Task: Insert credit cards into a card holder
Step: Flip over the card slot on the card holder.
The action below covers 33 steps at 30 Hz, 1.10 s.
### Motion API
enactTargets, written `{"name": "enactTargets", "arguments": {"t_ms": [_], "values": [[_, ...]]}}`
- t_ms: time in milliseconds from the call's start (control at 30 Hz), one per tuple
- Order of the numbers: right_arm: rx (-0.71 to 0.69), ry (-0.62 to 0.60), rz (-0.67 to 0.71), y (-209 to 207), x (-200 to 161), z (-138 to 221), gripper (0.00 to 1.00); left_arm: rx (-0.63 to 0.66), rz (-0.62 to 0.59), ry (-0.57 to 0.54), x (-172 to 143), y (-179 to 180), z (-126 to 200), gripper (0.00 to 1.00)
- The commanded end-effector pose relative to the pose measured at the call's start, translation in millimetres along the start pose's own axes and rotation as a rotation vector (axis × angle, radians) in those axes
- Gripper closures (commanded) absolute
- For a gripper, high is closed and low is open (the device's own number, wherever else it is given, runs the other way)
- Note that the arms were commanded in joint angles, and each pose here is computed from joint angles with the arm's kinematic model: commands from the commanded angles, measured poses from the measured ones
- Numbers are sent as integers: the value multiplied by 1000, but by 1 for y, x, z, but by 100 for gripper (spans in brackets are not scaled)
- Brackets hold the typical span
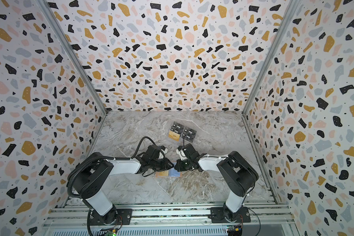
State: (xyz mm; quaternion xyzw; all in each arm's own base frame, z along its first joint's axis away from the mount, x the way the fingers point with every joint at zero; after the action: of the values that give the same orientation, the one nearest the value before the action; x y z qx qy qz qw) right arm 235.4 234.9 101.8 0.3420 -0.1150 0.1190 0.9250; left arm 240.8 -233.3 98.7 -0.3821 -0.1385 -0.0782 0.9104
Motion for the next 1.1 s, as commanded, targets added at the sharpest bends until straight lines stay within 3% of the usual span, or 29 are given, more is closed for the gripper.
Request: {"name": "enactTargets", "arguments": {"t_ms": [0, 567, 800, 967, 1067], "values": [[-64, 45, -40, -12, -13, 0, 89, -88, 16, 44, -10, -3, -7, 70], [14, 10, -71, -11, -13, 5, 89, -147, 34, 55, -15, 1, -12, 73], [27, -33, -69, -7, -6, 14, 89, -146, 68, 53, -14, 2, -13, 85], [26, -102, -74, -4, 0, 31, 89, -130, 63, 38, -11, 1, -9, 100], [23, -146, -73, -1, 3, 42, 89, -131, 55, 16, -8, -1, -4, 100]]}}
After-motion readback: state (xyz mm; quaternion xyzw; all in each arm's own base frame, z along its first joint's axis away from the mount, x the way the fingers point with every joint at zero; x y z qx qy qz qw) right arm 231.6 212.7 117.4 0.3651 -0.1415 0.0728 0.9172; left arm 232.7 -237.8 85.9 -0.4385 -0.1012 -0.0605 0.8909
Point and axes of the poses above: each gripper's point midway between its finger pads, its own z axis back along the fingers, its own y axis along the line the jaws close on, x = y × z, the point moved 10 cm from there along z, back along the fingers, and after that the axes turned 5 degrees about -z, right-handed, at the moved point
